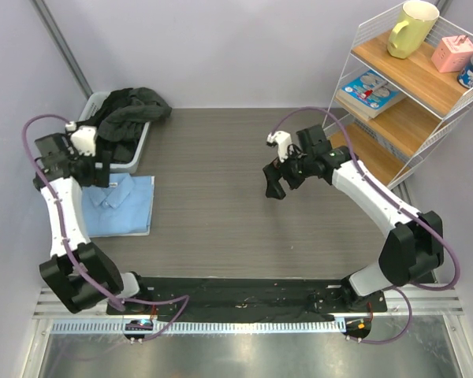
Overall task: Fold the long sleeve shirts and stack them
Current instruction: Neatly place the folded shirt to the corner
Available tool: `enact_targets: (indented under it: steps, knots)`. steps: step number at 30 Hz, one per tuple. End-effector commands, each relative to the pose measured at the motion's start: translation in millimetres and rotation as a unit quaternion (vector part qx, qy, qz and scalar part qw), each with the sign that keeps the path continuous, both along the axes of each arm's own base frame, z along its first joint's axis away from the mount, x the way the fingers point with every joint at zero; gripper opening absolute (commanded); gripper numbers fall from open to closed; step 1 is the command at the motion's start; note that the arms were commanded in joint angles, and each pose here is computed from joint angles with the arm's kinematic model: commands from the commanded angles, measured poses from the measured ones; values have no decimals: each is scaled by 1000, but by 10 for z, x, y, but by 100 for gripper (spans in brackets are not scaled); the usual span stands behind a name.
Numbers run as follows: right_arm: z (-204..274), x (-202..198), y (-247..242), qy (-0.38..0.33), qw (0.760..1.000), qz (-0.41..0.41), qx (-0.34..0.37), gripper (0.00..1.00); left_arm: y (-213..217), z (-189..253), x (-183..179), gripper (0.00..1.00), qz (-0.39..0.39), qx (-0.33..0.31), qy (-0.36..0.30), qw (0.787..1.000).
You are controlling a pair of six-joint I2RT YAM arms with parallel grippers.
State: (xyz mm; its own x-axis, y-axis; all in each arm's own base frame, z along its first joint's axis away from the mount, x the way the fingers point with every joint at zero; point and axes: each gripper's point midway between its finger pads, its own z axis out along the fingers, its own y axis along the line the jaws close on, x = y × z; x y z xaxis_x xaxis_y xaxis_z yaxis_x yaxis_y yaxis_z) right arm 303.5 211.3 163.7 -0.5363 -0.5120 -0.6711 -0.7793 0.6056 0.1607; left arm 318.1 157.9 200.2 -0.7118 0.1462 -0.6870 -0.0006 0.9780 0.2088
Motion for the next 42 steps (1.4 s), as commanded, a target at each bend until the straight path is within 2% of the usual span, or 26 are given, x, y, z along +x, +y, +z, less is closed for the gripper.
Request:
enact_targets:
  steps: [1,2,4,5,8,10,14,16,24,31,36,39,42]
  knots:
    - [202,-8,-142,11,998,-42,50,100,-838,272,132,100,-75,-72,-10,995]
    - [212,40,-237,17,996,-66,57,100,-1156,335,225,100,-112,-76,-12,991]
    - [140,93,-360,22,993,-97,60,100,-1511,277,274,100,-126,-98,10,987]
    - [62,100,-470,30,991,-117,59,100,-1858,232,320,100,-162,-107,29,981]
    - [-62,152,-643,30,985,-159,50,100,-2496,37,340,100,-193,-143,64,969]
    - [-205,132,-770,37,982,-183,41,100,-2800,-76,317,100,-213,-150,75,962]
    - [-399,48,-901,48,978,-203,25,100,-3055,-399,236,100,-210,-167,119,956]
    - [-351,50,-924,36,977,-209,27,100,-3124,-503,194,100,-214,-174,134,952]
    - [-145,74,-945,2,974,-221,41,100,-3032,-277,226,100,-217,-150,86,961]
    - [401,134,-1200,-90,962,-256,34,100,-2569,437,161,100,-165,-152,-43,974]
    - [816,18,-1473,-164,950,-266,21,100,-2255,1028,-72,100,-131,-115,-159,972]
    - [790,-14,-1473,-161,951,-263,24,100,-2150,991,-106,100,-117,-96,-148,977]
    - [590,6,-1399,-120,958,-260,33,100,-2103,616,-59,100,-92,-87,-87,988]
